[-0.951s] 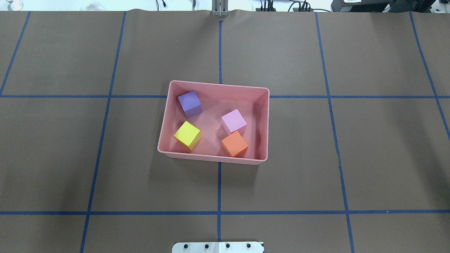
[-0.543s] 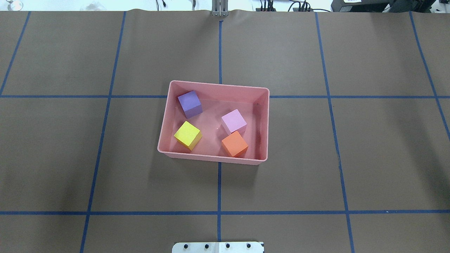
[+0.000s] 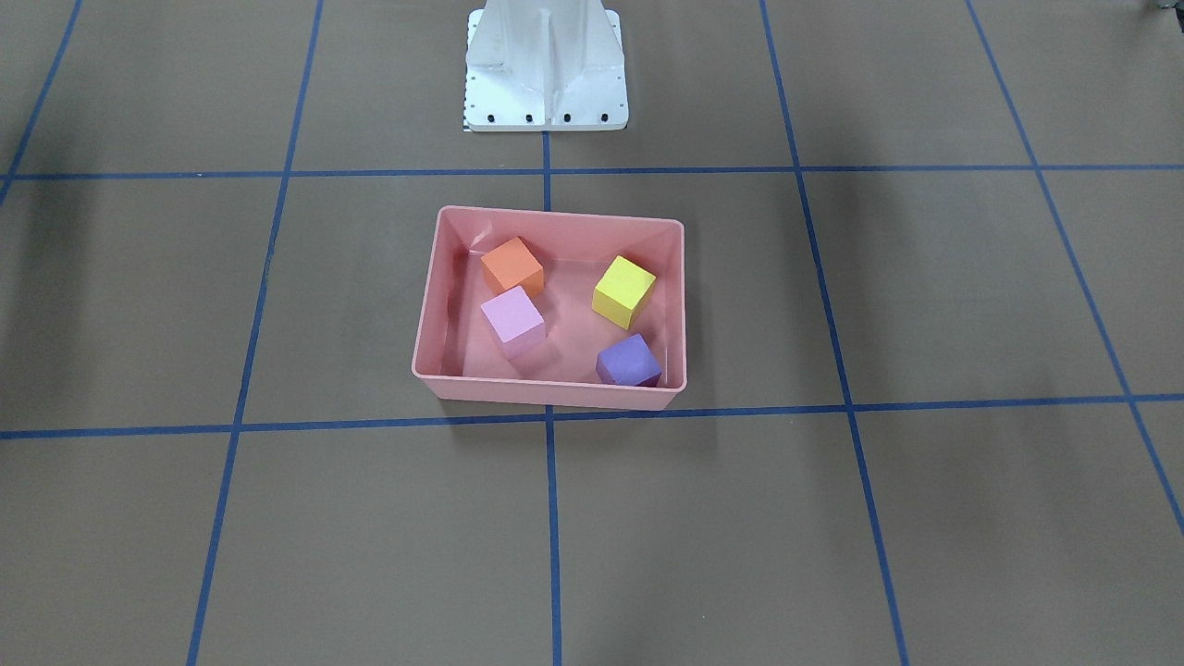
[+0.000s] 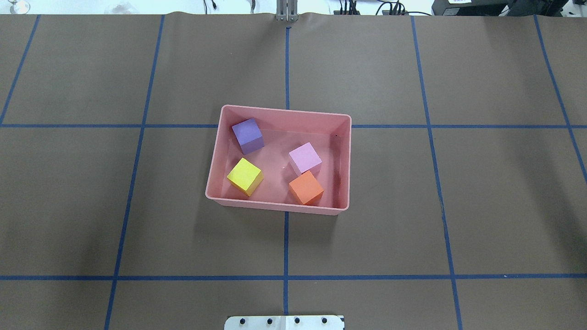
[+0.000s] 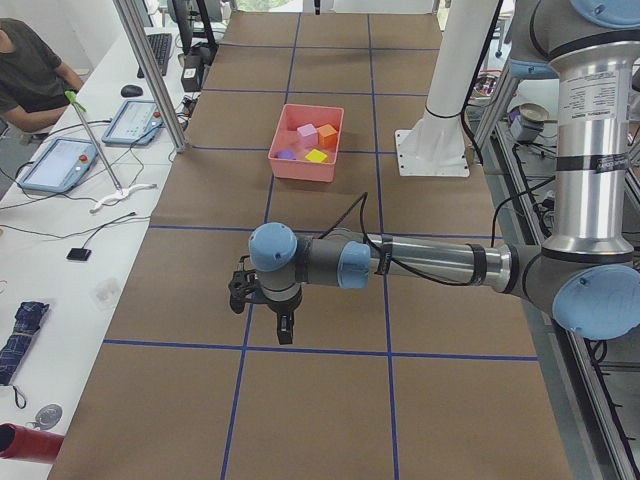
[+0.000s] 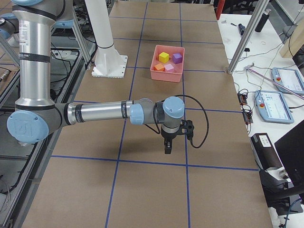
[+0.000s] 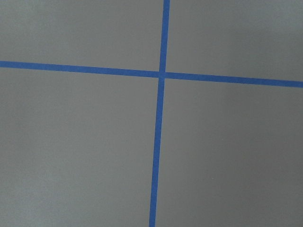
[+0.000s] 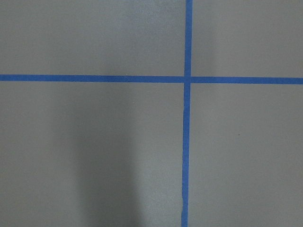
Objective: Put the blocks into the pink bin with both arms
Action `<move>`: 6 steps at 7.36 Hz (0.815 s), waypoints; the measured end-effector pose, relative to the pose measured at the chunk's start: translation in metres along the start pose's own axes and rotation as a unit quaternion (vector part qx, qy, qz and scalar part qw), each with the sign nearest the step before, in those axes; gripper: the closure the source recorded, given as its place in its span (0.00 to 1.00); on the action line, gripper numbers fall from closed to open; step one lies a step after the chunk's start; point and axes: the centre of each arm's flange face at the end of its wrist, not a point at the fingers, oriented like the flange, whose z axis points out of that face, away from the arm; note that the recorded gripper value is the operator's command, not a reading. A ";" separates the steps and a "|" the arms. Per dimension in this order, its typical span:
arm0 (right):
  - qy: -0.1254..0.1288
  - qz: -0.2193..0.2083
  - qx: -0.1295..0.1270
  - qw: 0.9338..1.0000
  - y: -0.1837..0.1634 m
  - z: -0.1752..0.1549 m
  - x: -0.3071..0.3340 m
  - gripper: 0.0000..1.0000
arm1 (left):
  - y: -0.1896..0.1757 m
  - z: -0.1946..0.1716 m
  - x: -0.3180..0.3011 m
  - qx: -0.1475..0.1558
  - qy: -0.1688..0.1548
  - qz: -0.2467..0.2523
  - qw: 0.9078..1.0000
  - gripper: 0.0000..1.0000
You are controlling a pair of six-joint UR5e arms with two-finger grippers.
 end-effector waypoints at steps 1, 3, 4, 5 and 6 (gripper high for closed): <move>0.001 0.001 -0.001 1.000 0.000 0.001 0.002 0.00 | 0.000 0.000 0.000 0.000 0.000 0.000 1.000 0.00; 0.003 0.003 -0.004 1.000 -0.001 0.004 0.004 0.00 | 0.004 0.003 -0.004 -0.003 0.002 -0.004 1.000 0.00; 0.003 0.005 -0.005 1.000 -0.001 0.006 0.006 0.00 | 0.004 0.003 -0.004 -0.003 0.003 -0.005 1.000 0.00; 0.003 0.007 -0.008 1.000 -0.002 0.008 0.008 0.00 | 0.004 0.002 -0.003 -0.002 0.003 -0.006 1.000 0.00; 0.003 0.009 -0.010 1.000 -0.002 0.010 0.010 0.00 | 0.004 0.002 -0.003 -0.002 0.004 -0.007 1.000 0.00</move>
